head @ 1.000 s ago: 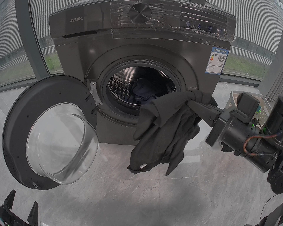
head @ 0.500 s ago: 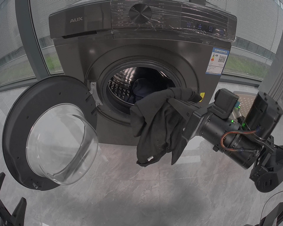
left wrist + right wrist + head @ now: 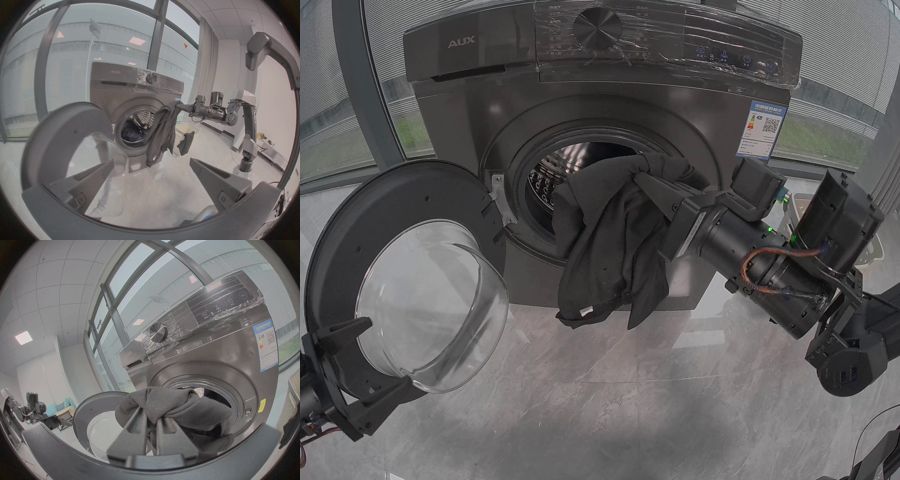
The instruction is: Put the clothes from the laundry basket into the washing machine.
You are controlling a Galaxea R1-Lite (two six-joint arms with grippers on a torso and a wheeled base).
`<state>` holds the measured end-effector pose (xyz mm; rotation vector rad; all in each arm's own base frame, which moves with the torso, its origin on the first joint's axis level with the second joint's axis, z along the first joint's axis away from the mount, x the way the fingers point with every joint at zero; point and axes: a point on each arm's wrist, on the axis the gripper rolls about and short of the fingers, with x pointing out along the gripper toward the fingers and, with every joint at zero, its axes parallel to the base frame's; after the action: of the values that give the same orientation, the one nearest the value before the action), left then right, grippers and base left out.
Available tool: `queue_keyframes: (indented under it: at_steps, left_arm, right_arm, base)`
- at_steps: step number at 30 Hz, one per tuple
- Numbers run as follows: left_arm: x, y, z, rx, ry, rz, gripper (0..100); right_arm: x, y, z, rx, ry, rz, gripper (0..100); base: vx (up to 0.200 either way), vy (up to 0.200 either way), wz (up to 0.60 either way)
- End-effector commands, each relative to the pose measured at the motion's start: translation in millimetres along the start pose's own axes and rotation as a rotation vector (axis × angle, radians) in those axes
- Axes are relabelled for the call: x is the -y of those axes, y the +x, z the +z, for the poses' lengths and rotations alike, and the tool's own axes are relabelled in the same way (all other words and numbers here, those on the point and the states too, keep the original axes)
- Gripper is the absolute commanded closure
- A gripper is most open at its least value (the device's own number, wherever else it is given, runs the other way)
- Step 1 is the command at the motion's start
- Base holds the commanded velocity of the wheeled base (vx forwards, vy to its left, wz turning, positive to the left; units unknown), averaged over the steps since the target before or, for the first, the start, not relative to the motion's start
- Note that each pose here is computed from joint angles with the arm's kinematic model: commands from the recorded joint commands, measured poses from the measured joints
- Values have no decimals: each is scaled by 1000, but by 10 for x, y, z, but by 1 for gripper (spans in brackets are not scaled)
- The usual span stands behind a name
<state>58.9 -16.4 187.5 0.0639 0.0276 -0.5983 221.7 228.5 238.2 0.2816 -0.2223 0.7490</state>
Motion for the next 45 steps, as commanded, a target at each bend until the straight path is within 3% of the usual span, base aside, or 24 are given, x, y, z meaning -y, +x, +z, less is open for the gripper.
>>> queue_keyframes:
  at_steps: [1, 5, 10, 12, 17, 32, 41, 45]
  left_arm:
    - [-107, 583, -82, -138, -49, -147, 0]
    - [-113, 797, -55, -129, -50, -193, 0]
    - [-78, 1140, -19, -127, -112, -266, 0]
    - [-54, 1235, -15, -138, -121, -285, 0]
    - [-46, 1576, -107, -196, -132, -255, 0]
    - [-114, 2148, -396, -262, -150, -255, 0]
    - [-208, 2470, -608, -317, -172, -242, 0]
    - [-259, 2608, -678, -304, -174, -226, 0]
  right_arm:
    - [7, 95, 17, 27, 0, -3, 100]
    - [-5, 106, 29, 40, 5, 1, 100]
    - [4, 120, 28, 48, 6, 1, 100]
    - [9, 120, 28, 48, 6, -1, 100]
    - [13, 119, 37, 51, 7, -3, 100]
    - [-33, 109, 49, 56, 12, 6, 100]
    - [-44, 106, 56, 66, 14, 11, 100]
    - [-77, 95, 47, 62, 18, 20, 100]
  base:
    - [0, 0, 0]
    - [0, 0, 0]
    - [0, 0, 0]
    - [0, 0, 0]
    - [0, 0, 0]
    - [0, 0, 0]
    - [0, 0, 0]
    - [0, 0, 0]
